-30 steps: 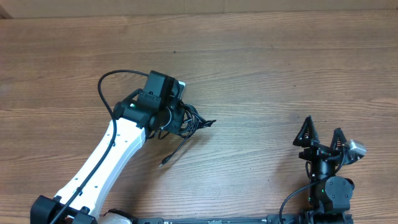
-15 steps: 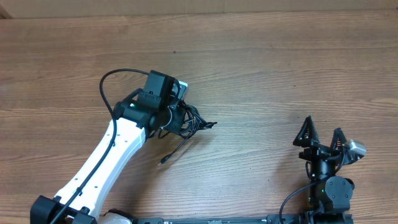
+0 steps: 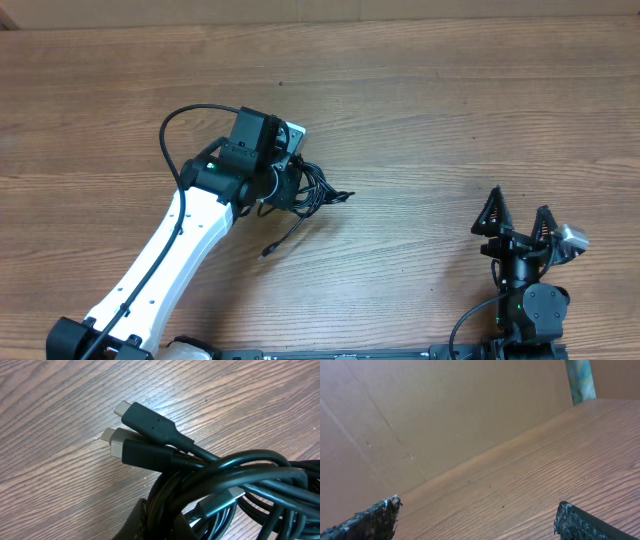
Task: Untangle cables
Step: 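Lift the gripped cable bundle with the left gripper, then move the right gripper toward the bundle and grasp a cable loop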
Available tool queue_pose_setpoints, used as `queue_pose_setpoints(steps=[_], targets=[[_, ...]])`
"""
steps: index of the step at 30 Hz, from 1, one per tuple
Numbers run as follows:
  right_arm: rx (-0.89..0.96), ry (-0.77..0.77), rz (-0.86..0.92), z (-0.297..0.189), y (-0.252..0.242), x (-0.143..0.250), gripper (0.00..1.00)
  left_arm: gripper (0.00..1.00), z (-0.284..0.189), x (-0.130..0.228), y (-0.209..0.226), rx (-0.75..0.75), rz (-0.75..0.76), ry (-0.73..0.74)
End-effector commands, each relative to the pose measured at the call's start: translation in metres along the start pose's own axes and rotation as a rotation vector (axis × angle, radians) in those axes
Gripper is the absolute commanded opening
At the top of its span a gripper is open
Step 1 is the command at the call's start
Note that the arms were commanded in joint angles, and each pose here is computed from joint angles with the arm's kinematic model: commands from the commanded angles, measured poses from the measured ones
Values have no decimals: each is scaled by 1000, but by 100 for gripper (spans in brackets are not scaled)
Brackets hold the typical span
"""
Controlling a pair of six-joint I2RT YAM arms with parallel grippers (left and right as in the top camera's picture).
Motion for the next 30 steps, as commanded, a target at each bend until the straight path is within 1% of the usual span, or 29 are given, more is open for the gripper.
queue_pose_setpoints(steps=[1,5,11,16,21,26,28,30], targets=[[9,-9,-3,0,-3,1,100,4,-16,-12,-10,45,37,-56],[9,-9,-3,0,-3,1,100,4,-15,-10,-10,47,35,-46],[9,-9,-3,0,-3,1,100,4,-16,-9,-18,104,36,-44],[9,-9,-3,0,-3,1,100,4,-17,2,-26,167,25,10],[9,-9,-3,0,-3,1,100,4,-17,9,-26,166,10,43],[22,-29,0,0,-4,-3,100,4,-17,8,-26,165,7,39],[-18,-45,15,0,2,-7,100,4,-17,5,-26,168,14,25],[-125,-73,25,-2,19,-16,100,4,-17,1,-26,169,18,6]])
Point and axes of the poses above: each gripper's point midway between its finger pads, its own z axis out along the fingers, its own y axis along the line the jaws close on, x = y × z, the point moved 4 cm from there along -z, back along the fingers
